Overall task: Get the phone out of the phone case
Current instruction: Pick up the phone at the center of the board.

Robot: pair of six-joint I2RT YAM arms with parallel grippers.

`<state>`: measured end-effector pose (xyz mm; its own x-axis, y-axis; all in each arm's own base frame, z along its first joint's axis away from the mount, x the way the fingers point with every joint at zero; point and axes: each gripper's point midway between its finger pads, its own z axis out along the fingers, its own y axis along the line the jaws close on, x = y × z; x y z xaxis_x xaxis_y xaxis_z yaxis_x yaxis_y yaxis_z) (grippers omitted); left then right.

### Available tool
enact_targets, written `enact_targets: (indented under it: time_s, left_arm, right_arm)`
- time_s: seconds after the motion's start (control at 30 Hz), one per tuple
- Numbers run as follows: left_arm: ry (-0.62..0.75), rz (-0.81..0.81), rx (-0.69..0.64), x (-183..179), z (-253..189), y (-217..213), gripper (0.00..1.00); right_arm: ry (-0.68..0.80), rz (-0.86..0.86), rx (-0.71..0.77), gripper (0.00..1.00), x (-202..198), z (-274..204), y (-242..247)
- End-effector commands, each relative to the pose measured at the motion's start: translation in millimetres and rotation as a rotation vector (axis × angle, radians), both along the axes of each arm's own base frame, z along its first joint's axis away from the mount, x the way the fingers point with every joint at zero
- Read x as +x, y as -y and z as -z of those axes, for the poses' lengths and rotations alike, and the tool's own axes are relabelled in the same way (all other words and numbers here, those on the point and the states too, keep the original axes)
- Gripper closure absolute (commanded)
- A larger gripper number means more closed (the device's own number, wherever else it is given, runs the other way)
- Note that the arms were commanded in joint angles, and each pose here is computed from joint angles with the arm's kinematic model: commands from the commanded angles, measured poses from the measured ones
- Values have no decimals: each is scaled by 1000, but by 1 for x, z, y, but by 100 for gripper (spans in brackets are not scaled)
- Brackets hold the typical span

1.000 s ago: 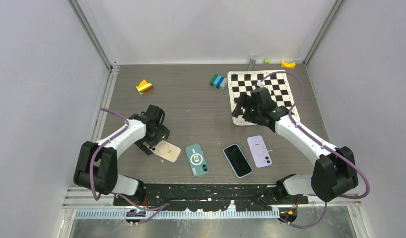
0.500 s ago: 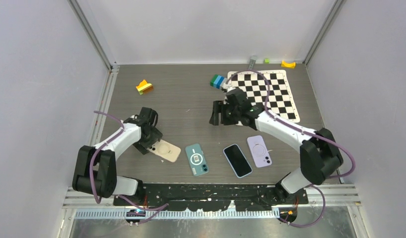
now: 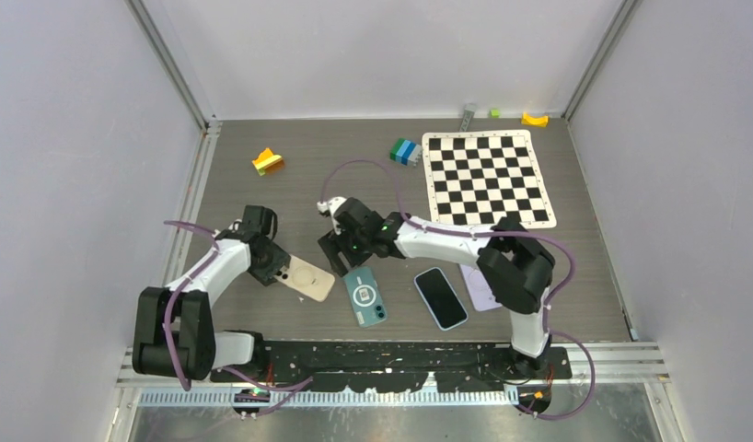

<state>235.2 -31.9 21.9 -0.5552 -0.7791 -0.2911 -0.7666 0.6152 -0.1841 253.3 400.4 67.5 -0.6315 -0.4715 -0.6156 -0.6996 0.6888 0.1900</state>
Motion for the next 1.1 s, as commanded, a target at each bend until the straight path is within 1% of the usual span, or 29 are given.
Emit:
enact_targets:
  time_s: [0.0, 0.07, 0.1, 0.17, 0.27, 0.4, 0.5, 0.57, 0.63, 0.77, 0.83, 0.9, 1.07]
  left_arm:
    - [17, 21, 21, 0, 7, -7, 52]
    - [27, 16, 31, -3, 1, -11, 47]
    - [31, 11, 37, -4, -2, -14, 43]
    - [43, 6, 44, -7, -8, -18, 39]
    - [48, -1, 43, -13, -12, -20, 39]
    - [70, -15, 34, -16, -13, -22, 49]
    - [59, -15, 25, -19, -8, -22, 56]
    - [47, -8, 16, -20, -4, -21, 59]
    - [32, -6, 10, -23, 1, -21, 61]
    - [-3, -2, 18, -27, 10, -23, 69]
    - [-26, -31, 23, -30, 16, -31, 71]
    - [-55, -35, 23, -34, 21, -33, 75]
    - [-111, -39, -11, -46, 35, -30, 84]
  right_arm:
    - [120, -84, -16, 16, 3, -14, -31]
    - [136, -106, -59, 14, -2, -2, -40]
    - [151, -111, -64, 12, -4, -3, -45]
    - [149, -126, -69, 10, -9, 4, -50]
    - [144, -139, -61, 7, -14, 11, -57]
    - [146, -179, -74, 6, -22, 19, -64]
    - [157, -212, -82, 4, -25, 23, -70]
    - [161, -234, -84, 3, -29, 24, -73]
    - [164, -247, -89, 2, -33, 26, -76]
    - [168, -256, -82, 2, -35, 25, -81]
    - [173, -260, -78, 2, -36, 25, -84]
    - [178, -266, -73, 2, -38, 24, -86]
    - [195, -272, -102, 2, -43, 31, -91]
